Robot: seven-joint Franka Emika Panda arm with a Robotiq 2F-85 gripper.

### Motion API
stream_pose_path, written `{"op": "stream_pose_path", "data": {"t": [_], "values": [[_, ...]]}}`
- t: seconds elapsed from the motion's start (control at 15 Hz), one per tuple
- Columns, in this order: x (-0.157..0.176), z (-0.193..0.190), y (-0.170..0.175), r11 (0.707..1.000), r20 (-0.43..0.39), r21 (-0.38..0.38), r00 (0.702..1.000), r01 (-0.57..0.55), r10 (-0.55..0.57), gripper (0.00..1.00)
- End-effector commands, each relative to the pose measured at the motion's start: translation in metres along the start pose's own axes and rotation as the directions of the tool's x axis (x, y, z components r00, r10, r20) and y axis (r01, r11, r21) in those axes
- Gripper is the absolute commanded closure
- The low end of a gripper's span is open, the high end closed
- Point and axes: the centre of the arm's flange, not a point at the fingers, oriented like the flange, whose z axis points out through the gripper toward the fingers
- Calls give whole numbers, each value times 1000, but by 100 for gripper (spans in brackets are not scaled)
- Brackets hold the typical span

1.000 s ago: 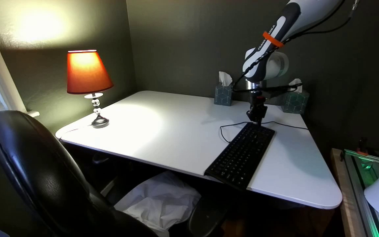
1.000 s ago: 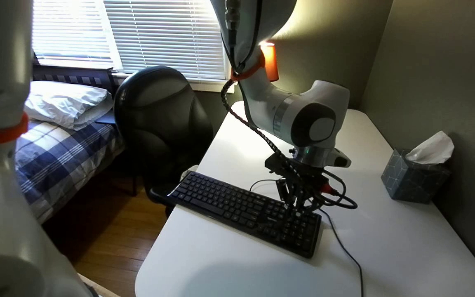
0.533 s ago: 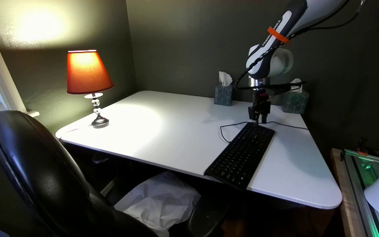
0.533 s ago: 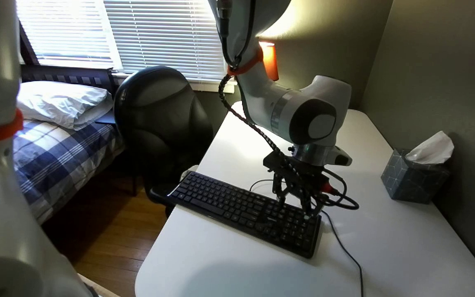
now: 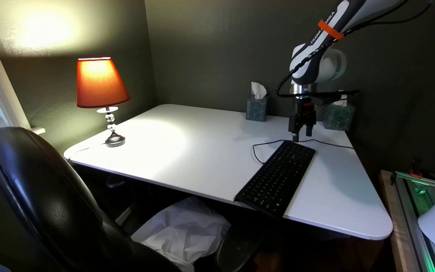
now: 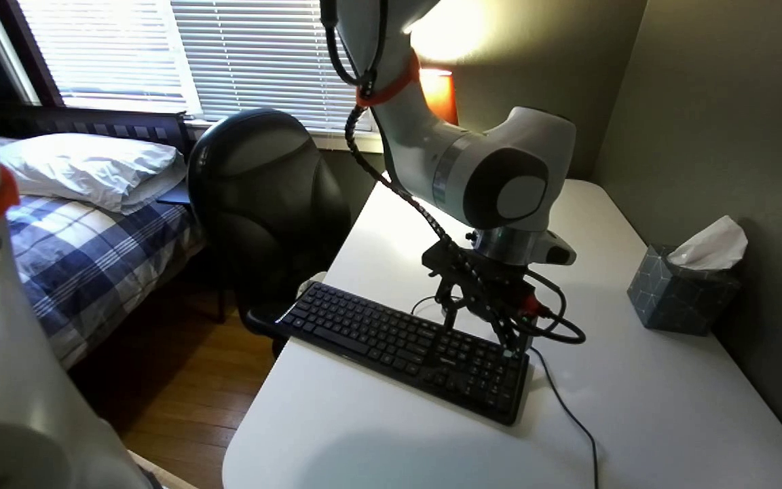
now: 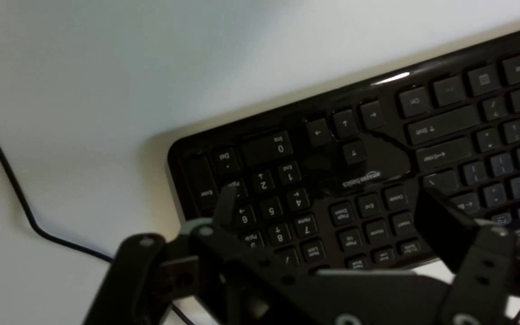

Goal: Press enter on the keyboard

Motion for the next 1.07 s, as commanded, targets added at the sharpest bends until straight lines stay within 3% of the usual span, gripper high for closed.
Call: {"op": "stream_pose_path", "data": {"t": [0.0, 1.0], "values": [[-26, -12, -2, 1000, -56, 5, 998, -1, 1, 1], [-90, -69, 5, 1000, -275, 4, 961, 1, 1, 0]]}}
